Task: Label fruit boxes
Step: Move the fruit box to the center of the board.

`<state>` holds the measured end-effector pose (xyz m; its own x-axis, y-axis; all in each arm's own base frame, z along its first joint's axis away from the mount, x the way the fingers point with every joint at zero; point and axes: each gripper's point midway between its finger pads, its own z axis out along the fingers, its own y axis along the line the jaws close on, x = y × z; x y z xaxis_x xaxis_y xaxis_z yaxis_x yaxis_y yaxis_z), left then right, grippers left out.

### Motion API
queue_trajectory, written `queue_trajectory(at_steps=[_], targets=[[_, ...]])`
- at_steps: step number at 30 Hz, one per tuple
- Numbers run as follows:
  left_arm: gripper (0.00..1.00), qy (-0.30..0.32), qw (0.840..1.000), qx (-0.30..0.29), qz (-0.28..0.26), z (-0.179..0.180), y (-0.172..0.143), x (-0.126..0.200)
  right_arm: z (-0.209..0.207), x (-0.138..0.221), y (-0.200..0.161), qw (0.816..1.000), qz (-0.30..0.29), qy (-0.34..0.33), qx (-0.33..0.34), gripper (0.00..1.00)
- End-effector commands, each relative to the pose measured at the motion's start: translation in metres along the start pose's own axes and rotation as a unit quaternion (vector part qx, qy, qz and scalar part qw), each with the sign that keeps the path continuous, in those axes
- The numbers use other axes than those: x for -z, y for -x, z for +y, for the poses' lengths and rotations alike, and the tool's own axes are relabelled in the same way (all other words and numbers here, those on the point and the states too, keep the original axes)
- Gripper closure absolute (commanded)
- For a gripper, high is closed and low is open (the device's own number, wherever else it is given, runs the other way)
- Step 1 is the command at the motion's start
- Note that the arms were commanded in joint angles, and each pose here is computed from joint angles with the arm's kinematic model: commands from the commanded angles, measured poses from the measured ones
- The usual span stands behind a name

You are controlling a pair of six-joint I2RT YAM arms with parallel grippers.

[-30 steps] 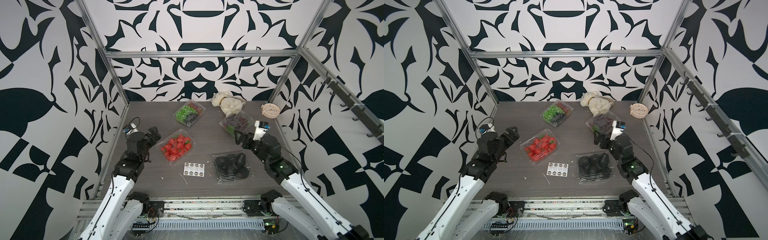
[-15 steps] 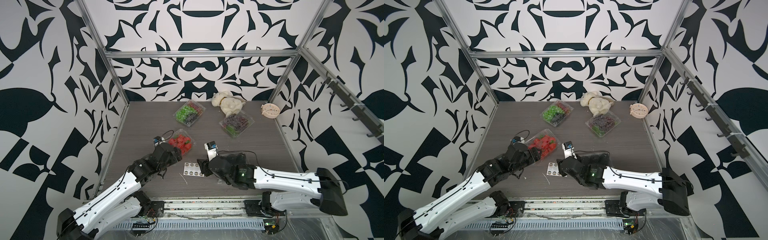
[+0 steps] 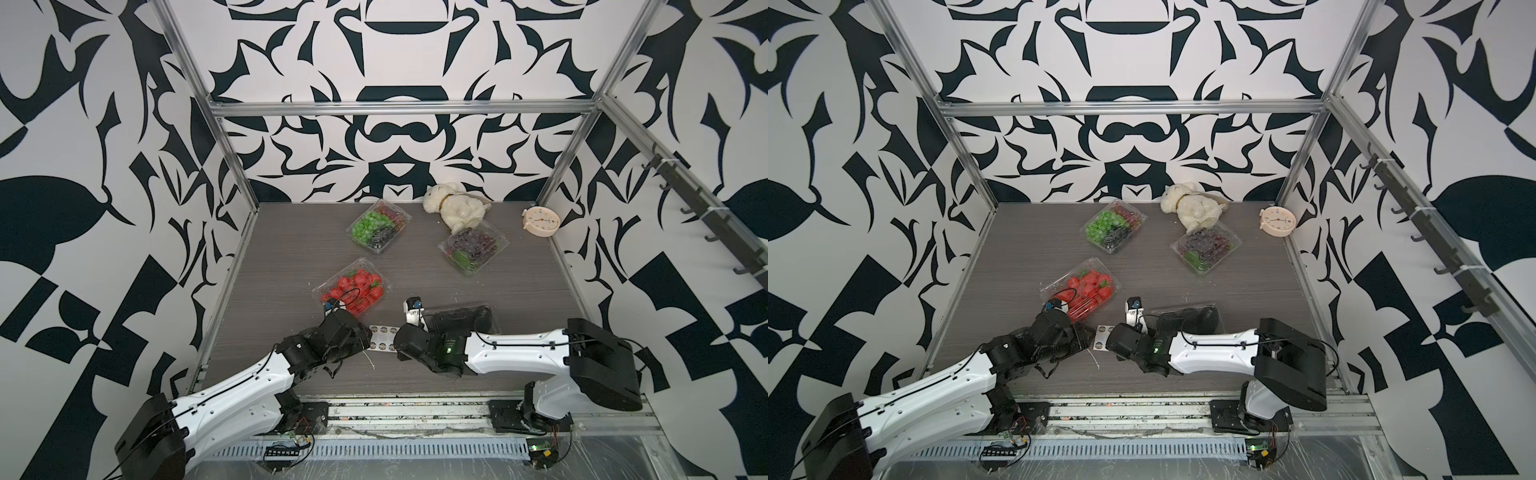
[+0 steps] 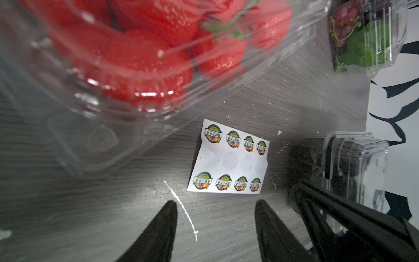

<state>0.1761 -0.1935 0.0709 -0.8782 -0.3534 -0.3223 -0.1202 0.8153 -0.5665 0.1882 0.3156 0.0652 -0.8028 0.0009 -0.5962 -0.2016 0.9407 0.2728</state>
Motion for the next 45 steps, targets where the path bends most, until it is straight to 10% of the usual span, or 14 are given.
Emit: queue_trajectory(at_steps=[1, 26, 45], targets=[[0.41, -0.011, 1.0, 0.004, 0.006, -0.003, -0.004, -0.009, -0.008, -0.008, -0.007, 0.999, 0.011, -0.014, -0.031, 0.85], [0.4, 0.027, 0.997, 0.001, 0.066, 0.011, -0.029, -0.064, -0.026, -0.042, -0.043, 0.995, 0.078, -0.05, -0.049, 0.87], [0.41, 0.001, 0.999, 0.005, 0.032, 0.003, -0.016, -0.037, -0.008, -0.005, 0.003, 0.999, 0.041, -0.025, 0.025, 0.75]])
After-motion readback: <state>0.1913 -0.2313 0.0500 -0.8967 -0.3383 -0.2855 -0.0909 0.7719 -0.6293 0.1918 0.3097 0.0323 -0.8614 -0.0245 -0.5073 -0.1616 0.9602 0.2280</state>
